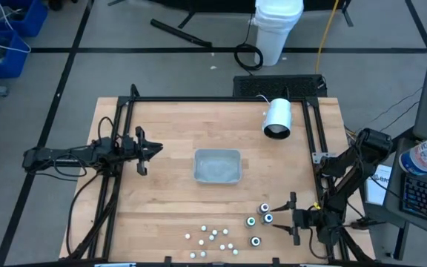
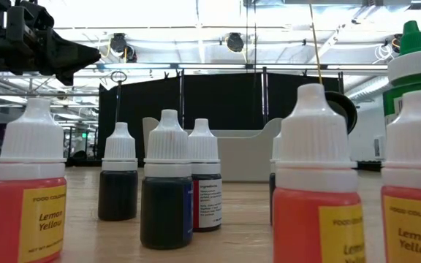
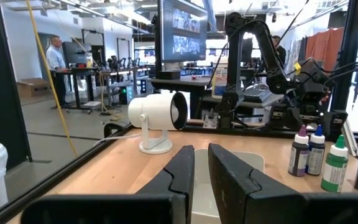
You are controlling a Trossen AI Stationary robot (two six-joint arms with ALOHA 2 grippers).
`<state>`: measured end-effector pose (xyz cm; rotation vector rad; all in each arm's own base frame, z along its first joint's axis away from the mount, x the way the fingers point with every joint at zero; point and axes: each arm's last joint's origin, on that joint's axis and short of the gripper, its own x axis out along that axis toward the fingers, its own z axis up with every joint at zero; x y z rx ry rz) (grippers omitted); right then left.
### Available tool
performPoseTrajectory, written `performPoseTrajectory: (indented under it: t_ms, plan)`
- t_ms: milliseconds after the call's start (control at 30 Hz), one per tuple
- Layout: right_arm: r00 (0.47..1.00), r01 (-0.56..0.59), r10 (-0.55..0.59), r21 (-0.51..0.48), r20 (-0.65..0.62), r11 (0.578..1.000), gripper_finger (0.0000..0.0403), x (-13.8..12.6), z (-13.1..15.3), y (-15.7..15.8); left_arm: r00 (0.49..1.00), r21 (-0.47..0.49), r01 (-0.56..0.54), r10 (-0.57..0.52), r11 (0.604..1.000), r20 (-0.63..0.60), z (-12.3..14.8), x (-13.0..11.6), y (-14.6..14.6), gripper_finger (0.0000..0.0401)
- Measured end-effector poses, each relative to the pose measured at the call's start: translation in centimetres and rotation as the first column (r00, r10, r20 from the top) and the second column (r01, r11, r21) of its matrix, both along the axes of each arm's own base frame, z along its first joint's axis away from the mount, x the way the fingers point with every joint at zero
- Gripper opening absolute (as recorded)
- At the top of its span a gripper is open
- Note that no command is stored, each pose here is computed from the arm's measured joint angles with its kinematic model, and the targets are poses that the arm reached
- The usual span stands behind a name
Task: Pick & Place food coloring
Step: Put the big blue food coloring bottle into the gray bin
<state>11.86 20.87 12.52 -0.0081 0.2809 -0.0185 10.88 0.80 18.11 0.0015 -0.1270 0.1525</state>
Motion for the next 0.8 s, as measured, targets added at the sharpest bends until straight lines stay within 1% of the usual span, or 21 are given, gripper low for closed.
performPoseTrajectory:
  t_ms: [100, 333, 800]
  plan:
    - [1.0, 0.019, -0.019, 0.005, -0.002, 1.0, 0.0222, 0.4, -0.2, -0.2, 1.0, 0.0, 0.0, 0.0, 1.0, 0.0, 0.0, 0.0, 0.0, 0.0051]
    - [0.999, 0.003, -0.001, 0.037, -0.043, 0.999, 0.0222, 1.3, -0.3, -0.5, 1.0, -0.001, 0.0, 0.0, 1.0, 0.0, 0.0, 0.0, 0.0, 0.0051]
    - [0.999, 0.006, -0.004, 0.04, -0.045, 0.999, 0.0218, 1.3, -0.4, -0.5, 1.0, -0.003, 0.001, -0.001, 1.0, 0.001, 0.0, 0.0, 0.0, 0.0051]
